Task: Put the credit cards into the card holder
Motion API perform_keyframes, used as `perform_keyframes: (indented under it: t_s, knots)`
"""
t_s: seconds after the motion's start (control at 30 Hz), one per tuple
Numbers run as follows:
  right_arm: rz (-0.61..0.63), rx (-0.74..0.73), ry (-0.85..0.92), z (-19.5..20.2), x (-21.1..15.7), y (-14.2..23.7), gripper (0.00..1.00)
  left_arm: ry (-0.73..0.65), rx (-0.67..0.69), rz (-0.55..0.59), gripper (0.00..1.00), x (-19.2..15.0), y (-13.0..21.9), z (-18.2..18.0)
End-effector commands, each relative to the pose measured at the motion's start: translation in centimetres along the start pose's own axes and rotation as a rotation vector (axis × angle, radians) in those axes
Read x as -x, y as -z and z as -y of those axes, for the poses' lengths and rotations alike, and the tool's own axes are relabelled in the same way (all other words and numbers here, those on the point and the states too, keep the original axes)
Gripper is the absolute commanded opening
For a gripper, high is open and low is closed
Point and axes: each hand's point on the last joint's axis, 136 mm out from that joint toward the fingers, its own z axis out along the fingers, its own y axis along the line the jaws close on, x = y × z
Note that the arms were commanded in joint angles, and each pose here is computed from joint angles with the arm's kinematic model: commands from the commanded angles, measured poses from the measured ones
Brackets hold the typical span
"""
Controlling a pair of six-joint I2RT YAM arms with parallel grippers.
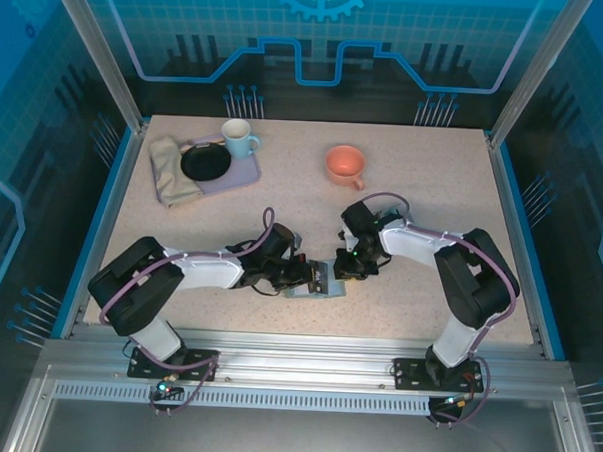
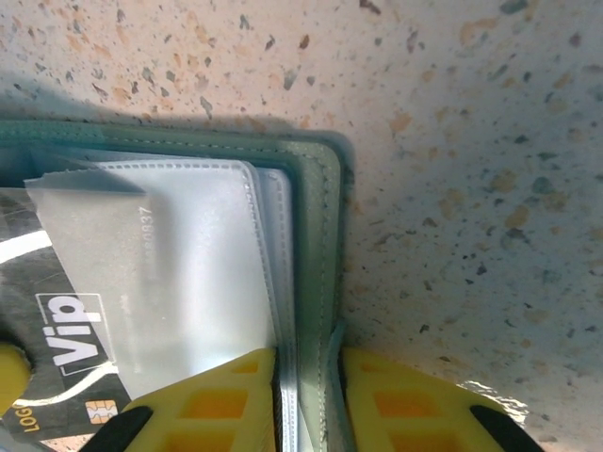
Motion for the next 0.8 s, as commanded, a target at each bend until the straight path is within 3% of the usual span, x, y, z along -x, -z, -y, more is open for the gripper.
perform_keyframes:
  t_s: [0.0,0.47,0.53,0.77]
  knots:
    - [-0.02,0.017,-0.025,0.6,-0.5,-1.8,0.18,-0.001,0.027,-0.041,0.05,-0.9,-1.0,-0.3]
    - [-0.02,0.084,-0.102,1.6,-1.2,-1.7,0.11,0.127,0.058,0.031,0.1,-0.4,-2.0,-0.3]
    - [-0.022,0.086,-0.104,1.7,-1.3,-1.7,0.11,0.129,0.073,0.048,0.17,-0.3,-1.5,-0.6]
    - [-0.026,0.101,-0.115,1.5,-1.4,-2.0,0.11,0.087,0.126,0.066,0.3,-0.2,0.0,-0.9]
